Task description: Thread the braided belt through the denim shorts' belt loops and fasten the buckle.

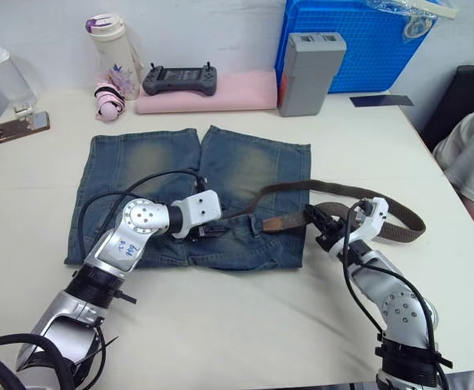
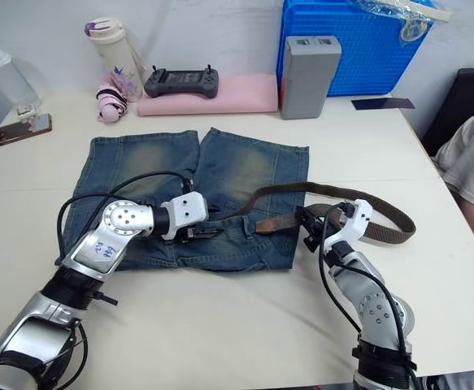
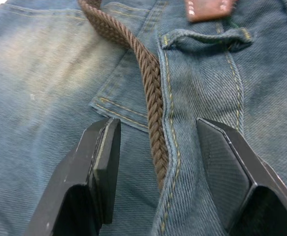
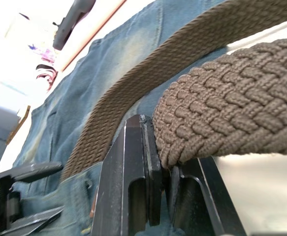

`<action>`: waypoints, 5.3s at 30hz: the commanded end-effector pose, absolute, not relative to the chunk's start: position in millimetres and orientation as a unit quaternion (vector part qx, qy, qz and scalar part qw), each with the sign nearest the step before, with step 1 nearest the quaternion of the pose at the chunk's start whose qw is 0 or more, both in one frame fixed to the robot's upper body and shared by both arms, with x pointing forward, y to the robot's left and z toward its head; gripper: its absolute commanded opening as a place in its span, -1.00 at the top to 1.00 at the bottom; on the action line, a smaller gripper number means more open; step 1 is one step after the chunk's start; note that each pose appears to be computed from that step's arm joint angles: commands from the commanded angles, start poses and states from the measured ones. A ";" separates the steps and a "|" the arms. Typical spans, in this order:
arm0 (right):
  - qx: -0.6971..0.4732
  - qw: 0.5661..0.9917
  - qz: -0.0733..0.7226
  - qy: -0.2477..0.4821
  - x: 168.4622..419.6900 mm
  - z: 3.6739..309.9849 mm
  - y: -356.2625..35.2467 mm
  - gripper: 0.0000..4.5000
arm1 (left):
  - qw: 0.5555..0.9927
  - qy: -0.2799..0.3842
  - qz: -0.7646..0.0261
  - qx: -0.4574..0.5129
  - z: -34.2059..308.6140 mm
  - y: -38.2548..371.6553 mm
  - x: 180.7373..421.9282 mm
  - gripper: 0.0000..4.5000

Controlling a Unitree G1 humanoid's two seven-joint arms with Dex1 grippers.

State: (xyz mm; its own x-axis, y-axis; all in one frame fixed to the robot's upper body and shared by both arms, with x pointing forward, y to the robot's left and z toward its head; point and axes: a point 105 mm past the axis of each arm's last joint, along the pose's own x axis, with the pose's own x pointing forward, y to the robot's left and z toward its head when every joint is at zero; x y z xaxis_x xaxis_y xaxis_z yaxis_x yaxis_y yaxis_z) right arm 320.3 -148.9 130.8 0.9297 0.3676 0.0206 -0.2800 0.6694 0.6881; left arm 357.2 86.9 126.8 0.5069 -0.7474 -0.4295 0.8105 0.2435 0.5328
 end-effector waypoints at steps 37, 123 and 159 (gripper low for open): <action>0.295 0.938 0.181 -0.013 338.8 139.6 -133.6 1.00 | 0.828 0.139 -0.455 0.296 104.6 116.1 364.5 -0.21; 0.205 0.937 0.280 0.050 337.9 123.3 -123.7 1.00 | 0.828 0.141 -0.458 0.291 104.8 112.0 360.8 -0.21; 0.092 0.972 0.212 -0.046 317.8 174.6 -83.7 1.00 | 0.831 0.140 -0.453 0.291 107.5 115.7 359.9 -0.21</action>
State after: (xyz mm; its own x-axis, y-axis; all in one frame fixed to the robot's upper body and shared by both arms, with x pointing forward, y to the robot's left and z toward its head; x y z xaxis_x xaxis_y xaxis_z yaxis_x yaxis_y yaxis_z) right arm 326.3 -90.7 154.8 0.9123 0.4055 0.0581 -0.4084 0.8897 0.2040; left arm 360.0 99.1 120.0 0.5278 -0.7208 -0.4493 0.8438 0.3845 0.3743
